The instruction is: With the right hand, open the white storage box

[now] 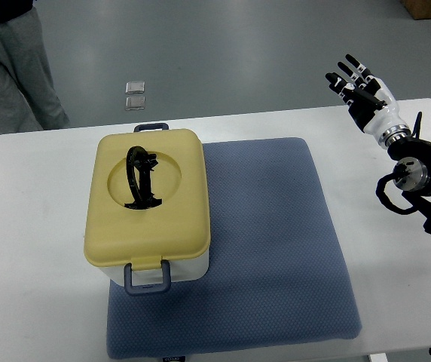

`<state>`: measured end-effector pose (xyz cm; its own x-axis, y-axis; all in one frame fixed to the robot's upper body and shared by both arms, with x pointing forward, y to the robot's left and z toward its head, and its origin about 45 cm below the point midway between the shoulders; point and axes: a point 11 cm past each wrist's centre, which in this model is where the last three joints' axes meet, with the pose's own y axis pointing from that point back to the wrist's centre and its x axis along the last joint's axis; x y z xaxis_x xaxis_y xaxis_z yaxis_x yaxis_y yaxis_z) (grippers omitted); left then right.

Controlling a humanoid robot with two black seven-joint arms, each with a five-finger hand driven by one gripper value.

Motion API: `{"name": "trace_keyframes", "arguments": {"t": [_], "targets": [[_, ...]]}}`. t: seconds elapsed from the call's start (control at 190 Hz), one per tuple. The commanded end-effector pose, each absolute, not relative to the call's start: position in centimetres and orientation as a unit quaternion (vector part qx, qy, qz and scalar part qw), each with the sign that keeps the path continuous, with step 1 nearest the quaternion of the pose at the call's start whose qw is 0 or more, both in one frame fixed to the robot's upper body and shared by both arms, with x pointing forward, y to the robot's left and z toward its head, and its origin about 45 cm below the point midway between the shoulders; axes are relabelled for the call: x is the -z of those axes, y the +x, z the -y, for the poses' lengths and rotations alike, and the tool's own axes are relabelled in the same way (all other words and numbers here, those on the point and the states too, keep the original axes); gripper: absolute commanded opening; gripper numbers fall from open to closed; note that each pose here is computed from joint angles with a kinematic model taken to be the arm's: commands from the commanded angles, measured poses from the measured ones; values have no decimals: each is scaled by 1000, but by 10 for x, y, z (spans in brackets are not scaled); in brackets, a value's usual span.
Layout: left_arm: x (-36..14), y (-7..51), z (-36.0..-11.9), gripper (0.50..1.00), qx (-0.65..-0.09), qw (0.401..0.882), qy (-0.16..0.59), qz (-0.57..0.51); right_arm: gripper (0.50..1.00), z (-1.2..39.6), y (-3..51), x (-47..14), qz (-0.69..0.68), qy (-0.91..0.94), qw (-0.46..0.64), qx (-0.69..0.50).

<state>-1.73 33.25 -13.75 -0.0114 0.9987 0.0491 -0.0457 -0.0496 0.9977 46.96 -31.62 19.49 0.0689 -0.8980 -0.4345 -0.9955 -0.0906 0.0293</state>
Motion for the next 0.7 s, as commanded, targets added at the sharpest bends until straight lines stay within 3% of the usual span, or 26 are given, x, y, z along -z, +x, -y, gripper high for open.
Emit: {"name": "trace_keyframes", "arguments": {"t": [0.0,0.696], "targets": [[137,-17,-332,1000,-525,497,497,-480,926,316,469,-195,-660,-717,140,-174],[137,-17,-335,1000,-527,494,500,-477,926,316,469,-194,-660,-717,141,-175]]}}
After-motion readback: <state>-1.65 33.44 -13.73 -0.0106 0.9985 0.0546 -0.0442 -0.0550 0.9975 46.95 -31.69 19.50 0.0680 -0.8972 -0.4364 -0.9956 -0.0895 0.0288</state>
